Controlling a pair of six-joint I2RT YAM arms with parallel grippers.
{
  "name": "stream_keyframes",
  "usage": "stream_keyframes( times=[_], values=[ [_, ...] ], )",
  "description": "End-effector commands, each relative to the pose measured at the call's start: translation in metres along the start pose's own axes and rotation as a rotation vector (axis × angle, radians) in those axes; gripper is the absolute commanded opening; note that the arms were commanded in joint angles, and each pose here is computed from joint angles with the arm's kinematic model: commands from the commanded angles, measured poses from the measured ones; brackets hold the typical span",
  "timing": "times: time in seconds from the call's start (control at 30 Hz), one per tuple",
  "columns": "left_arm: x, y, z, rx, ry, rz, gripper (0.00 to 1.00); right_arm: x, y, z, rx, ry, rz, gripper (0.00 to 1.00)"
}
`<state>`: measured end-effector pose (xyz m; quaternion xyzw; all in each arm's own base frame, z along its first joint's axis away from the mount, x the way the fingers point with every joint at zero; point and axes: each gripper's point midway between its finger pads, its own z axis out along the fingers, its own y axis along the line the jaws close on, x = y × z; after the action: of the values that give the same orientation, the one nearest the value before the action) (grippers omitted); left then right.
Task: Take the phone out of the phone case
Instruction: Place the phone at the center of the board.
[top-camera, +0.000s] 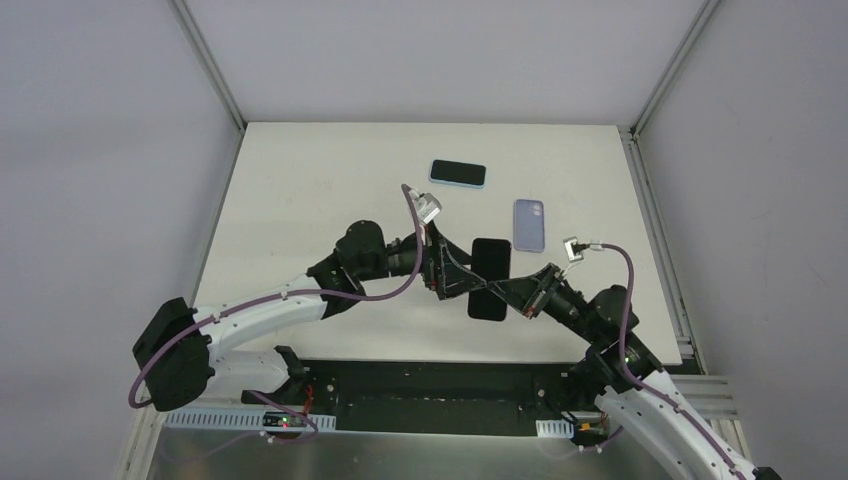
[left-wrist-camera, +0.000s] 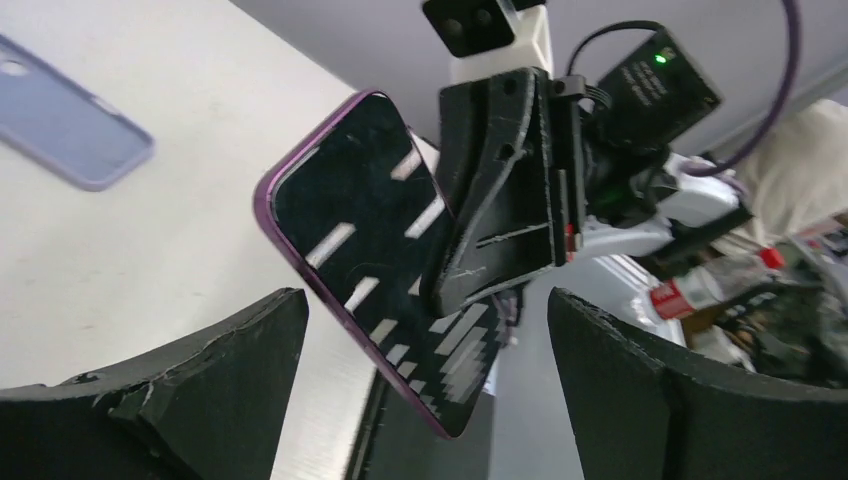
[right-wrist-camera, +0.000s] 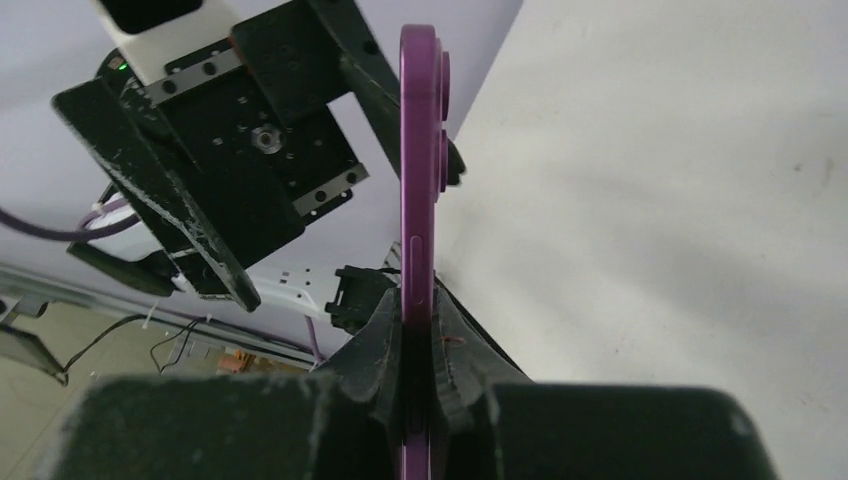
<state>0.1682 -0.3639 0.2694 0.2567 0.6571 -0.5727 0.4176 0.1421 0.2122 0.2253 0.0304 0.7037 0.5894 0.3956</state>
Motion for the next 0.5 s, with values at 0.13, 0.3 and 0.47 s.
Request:
stream_keyframes(
  times=[0.13, 0.3, 0.47],
  values=[
    [-0.036, -0.059, 0.005, 0.283, -0.048, -0.135, 0.86, -0.014, 0.071, -0.007, -0.315, -0.034, -0.124, 0.0],
    [-0.043, -0.059, 0.005, 0.294, -0.077, -0.15, 0.64, -0.011, 0.07, -0.005, -0.328, -0.022, -0.127, 0.0],
    [-0.053, -0.058, 0.005, 0.302, -0.11, -0.178, 0.51, -0.008, 0.066, -0.004, -0.329, -0.021, -0.126, 0.0]
  ],
)
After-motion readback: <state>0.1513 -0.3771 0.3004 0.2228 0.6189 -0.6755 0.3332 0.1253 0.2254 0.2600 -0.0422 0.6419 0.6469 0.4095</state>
